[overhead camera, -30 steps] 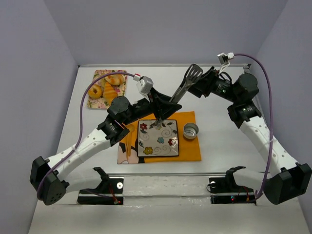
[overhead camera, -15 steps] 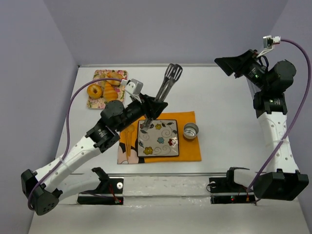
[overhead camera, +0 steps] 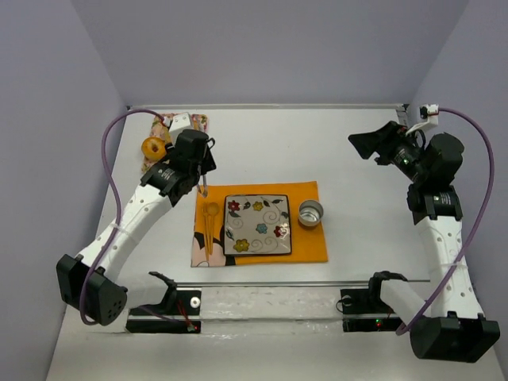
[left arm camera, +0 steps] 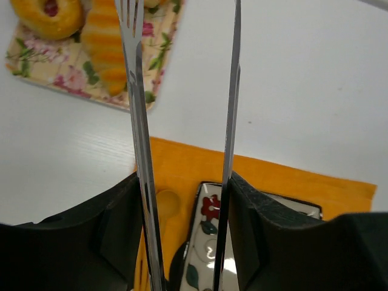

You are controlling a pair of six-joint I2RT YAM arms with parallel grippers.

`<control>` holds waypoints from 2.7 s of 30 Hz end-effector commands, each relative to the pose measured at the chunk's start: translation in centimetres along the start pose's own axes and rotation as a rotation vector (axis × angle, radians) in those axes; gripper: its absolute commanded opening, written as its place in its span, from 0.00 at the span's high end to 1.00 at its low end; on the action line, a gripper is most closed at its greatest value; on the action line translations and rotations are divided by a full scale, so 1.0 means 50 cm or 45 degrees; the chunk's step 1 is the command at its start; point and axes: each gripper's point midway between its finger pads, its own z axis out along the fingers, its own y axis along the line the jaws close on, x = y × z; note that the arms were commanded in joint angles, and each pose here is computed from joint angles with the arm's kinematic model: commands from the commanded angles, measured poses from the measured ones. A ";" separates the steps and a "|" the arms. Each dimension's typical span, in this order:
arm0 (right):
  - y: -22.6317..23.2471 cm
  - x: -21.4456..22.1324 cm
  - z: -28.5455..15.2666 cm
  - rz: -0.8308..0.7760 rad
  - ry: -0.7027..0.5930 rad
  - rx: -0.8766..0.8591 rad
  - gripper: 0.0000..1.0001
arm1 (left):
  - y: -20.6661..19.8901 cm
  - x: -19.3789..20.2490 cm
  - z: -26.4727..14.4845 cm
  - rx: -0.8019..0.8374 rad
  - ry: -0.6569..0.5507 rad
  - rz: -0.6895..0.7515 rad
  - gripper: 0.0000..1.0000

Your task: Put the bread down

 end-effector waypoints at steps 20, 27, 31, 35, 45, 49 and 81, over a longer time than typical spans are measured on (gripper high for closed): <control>-0.126 0.099 0.020 -0.047 0.139 0.199 0.13 | 0.124 0.085 0.123 -0.303 0.393 0.280 0.28; -0.137 0.099 0.011 -0.066 0.118 0.241 0.00 | 0.174 0.127 0.166 -0.382 0.520 0.316 0.27; -0.147 0.104 0.014 -0.071 0.132 0.258 0.00 | 0.182 0.130 0.188 -0.352 0.554 0.294 0.27; -0.157 0.106 0.018 -0.072 0.136 0.279 0.00 | 0.194 0.142 0.202 -0.375 0.591 0.316 0.28; -0.175 0.109 0.022 -0.071 0.142 0.316 0.00 | 0.201 0.144 0.230 -0.344 0.638 0.322 0.27; -0.178 0.106 0.020 -0.079 0.130 0.334 0.00 | 0.216 0.157 0.248 -0.408 0.678 0.344 0.29; -0.181 0.106 0.020 -0.069 0.127 0.344 0.00 | -0.087 0.193 -0.168 0.339 0.537 0.066 0.75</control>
